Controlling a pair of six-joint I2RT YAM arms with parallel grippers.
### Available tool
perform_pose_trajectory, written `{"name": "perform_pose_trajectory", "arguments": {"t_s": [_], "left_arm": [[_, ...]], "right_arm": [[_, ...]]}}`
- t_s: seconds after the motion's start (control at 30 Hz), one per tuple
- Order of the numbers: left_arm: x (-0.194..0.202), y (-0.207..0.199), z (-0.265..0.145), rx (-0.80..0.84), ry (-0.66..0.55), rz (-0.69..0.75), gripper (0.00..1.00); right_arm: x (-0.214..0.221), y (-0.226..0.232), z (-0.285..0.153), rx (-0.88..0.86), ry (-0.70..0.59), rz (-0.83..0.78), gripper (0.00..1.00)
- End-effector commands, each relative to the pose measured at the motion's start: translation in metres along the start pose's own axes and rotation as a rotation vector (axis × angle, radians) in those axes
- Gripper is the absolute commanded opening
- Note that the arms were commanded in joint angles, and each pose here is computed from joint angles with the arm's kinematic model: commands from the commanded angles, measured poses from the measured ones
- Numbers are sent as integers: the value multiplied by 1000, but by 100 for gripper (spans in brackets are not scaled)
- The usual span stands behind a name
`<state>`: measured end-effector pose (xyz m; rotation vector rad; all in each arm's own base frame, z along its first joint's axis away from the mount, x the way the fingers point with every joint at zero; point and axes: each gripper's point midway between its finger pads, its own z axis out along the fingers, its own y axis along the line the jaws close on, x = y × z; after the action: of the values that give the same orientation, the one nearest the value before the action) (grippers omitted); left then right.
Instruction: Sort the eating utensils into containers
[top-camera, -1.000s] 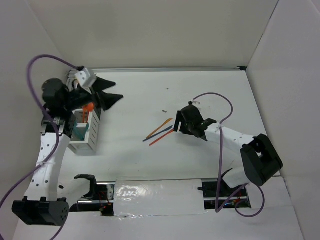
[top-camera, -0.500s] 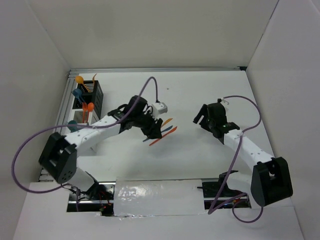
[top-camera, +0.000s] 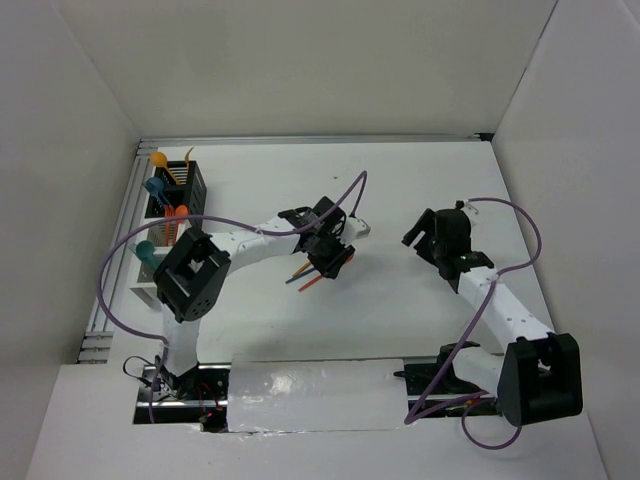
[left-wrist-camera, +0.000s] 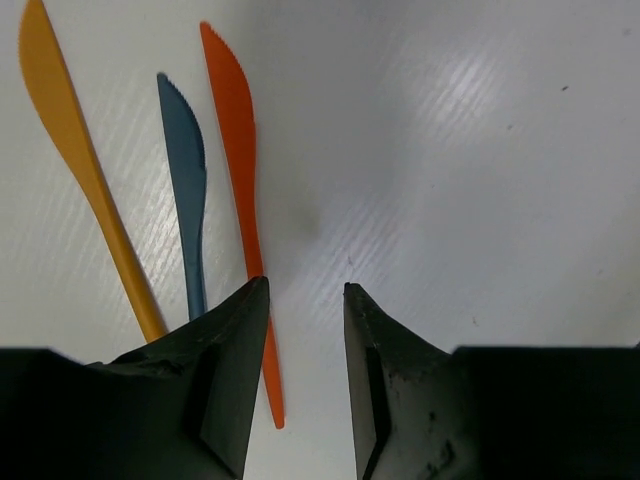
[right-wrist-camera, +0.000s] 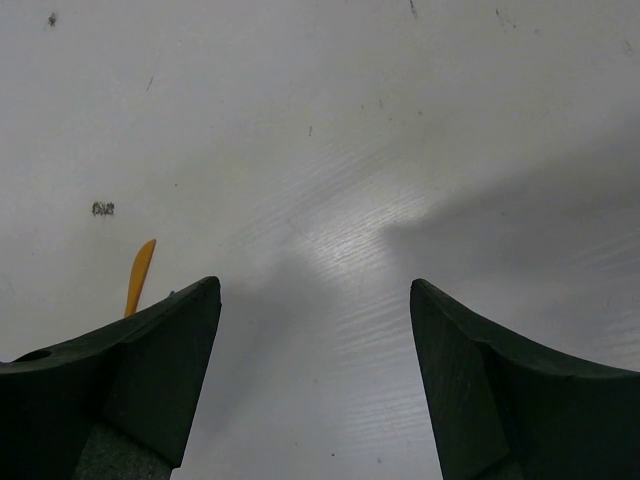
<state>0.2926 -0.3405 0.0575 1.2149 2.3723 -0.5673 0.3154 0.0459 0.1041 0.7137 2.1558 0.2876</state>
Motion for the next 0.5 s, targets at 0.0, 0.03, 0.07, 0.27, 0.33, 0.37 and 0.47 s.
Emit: {"name": "perform_pose_trajectory", "arguments": {"t_s": [0.0, 0.03, 0.07, 0.27, 0.33, 0.37, 0.47], "left_arm": [[9, 8, 2, -41, 46, 21, 47], [12, 10, 4, -54, 54, 23, 47], [17, 10, 6, -52, 64, 24, 45], [31, 20, 19, -98, 100, 26, 43], [35, 22, 25, -108, 104, 28, 42], [36, 22, 25, -107, 106, 29, 41], [41, 23, 31, -98, 124, 19, 41]], "right_arm": [[-12, 4, -3, -37, -41, 3, 83], [-13, 2, -2, -31, -45, 8, 83], [-13, 2, -2, -35, -40, 10, 83], [-13, -1, -1, -35, -40, 20, 83], [-13, -1, -1, -34, -41, 18, 83], [-13, 0, -2, -37, -43, 19, 83], [-15, -1, -3, -38, -48, 20, 82]]}}
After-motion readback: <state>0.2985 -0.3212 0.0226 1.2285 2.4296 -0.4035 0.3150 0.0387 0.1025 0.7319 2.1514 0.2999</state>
